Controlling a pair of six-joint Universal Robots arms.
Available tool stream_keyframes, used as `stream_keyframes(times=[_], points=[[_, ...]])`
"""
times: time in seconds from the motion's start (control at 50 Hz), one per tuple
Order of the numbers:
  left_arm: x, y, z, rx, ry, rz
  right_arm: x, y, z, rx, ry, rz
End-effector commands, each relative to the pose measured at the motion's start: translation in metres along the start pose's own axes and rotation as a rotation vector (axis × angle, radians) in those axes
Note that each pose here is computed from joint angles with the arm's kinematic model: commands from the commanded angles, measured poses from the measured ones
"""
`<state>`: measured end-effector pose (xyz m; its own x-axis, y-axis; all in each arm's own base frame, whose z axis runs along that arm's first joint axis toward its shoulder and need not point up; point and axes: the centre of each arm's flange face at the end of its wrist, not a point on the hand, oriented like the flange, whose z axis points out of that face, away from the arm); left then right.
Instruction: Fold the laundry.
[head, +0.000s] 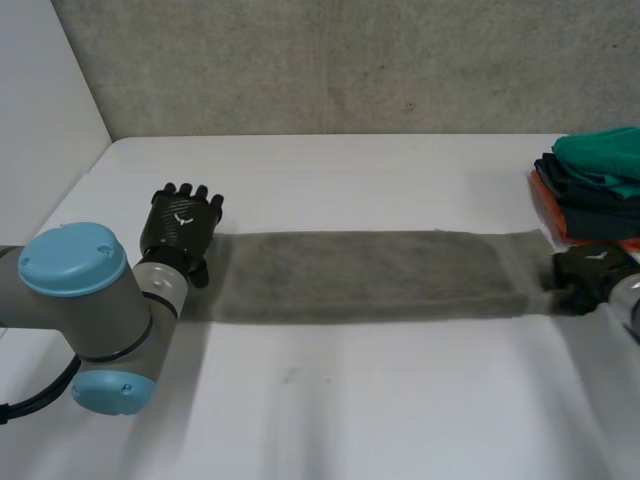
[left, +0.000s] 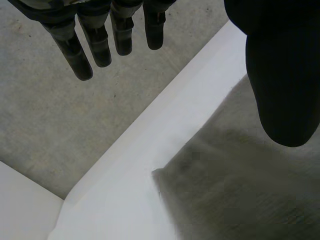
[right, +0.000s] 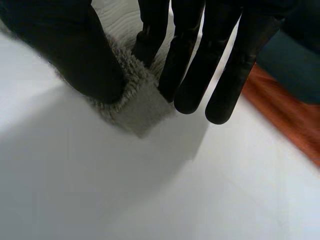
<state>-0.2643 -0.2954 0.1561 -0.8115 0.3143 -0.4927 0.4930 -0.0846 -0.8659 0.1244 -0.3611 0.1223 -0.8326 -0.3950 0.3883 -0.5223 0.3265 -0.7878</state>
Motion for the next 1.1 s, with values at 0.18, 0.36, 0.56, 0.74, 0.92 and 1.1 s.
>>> stream_keyframes(times=[0.18, 0.36, 0.56, 0.74, 0.92, 1.1], points=[[-0.014, -0.015, -0.016, 0.024, -0.024, -0.008, 0.103, -0.008, -0.034, -0.044, 0.311, -0.391], [-0.024, -0.029, -0.025, 0.058, -0.042, -0.087, -0.033, -0.106, -0.046, 0.436, 0.077, -0.485], [-0.025, -0.035, -0.03, 0.077, -0.042, -0.108, -0.218, -0.137, -0.108, 0.895, -0.409, -0.559], [-0.018, -0.041, -0.029, 0.099, -0.015, -0.11, -0.286, -0.092, -0.103, 0.816, -0.611, -0.528], [0.011, -0.069, -0.04, 0.191, 0.078, -0.128, -0.179, -0.116, -0.081, 0.543, -0.342, -0.12], [0.082, -0.063, -0.049, 0.182, 0.255, -0.132, -0.136, -0.061, -0.075, 0.253, -0.339, 0.042]])
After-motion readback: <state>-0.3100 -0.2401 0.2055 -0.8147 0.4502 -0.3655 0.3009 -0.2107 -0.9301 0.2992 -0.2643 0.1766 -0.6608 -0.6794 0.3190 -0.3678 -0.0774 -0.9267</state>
